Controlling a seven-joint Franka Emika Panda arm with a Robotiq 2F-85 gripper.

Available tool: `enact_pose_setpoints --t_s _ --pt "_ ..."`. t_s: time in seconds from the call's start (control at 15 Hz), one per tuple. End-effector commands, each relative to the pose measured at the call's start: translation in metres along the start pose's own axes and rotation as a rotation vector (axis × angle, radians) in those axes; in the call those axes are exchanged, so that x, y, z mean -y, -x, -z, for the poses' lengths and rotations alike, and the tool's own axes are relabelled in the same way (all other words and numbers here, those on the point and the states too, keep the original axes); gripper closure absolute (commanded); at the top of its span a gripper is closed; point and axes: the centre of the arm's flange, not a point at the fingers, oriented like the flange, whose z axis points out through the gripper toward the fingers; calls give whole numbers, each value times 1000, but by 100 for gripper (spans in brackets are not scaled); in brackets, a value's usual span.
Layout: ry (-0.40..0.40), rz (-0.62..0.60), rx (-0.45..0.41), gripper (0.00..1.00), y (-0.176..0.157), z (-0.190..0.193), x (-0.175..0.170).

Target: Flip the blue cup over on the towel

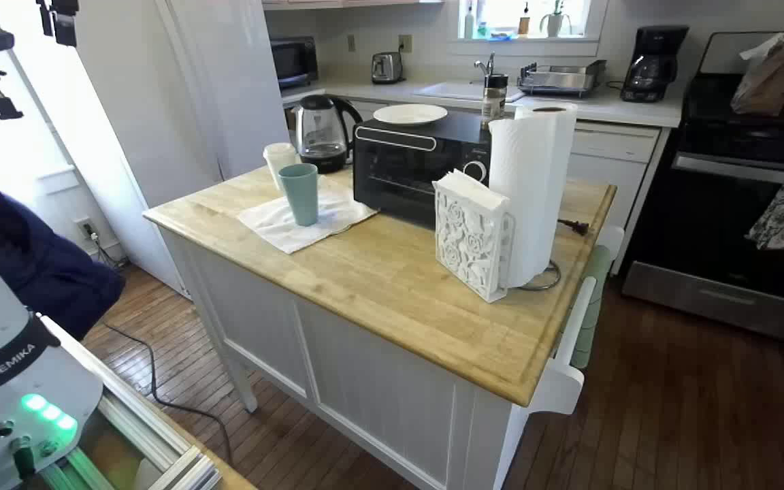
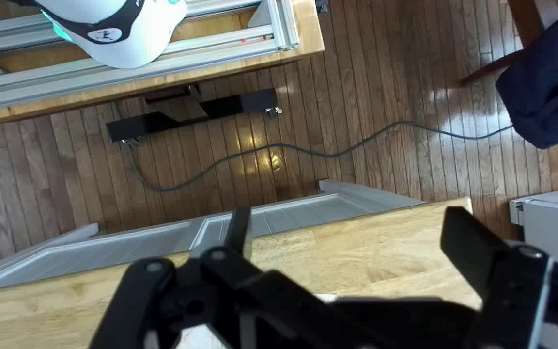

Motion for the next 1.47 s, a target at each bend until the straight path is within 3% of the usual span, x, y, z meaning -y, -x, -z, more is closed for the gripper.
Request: enact_pose_setpoints --t_s 0.0,0.33,0.4,0.67,0.87,1.0,1.07,1.13,1.2,1.4 --pt "0 0 0 0 0 0 0" --pt "0 0 0 0 0 0 0" --pt "-4 -65 31 0 -14 -7 -1" --pt "-85 -253 -122 0 -65 -12 -4" --pt "-141 -307 -234 0 -99 -12 0" --pt "-123 -329 -284 0 -123 -20 0" --pt "-107 -334 -278 0 -135 -26 -2" --pt "-117 -316 -210 0 -143 -32 -5" --pt "-125 -304 -248 0 -119 -25 -6" --pt "-113 -318 -201 0 -136 -41 -9"
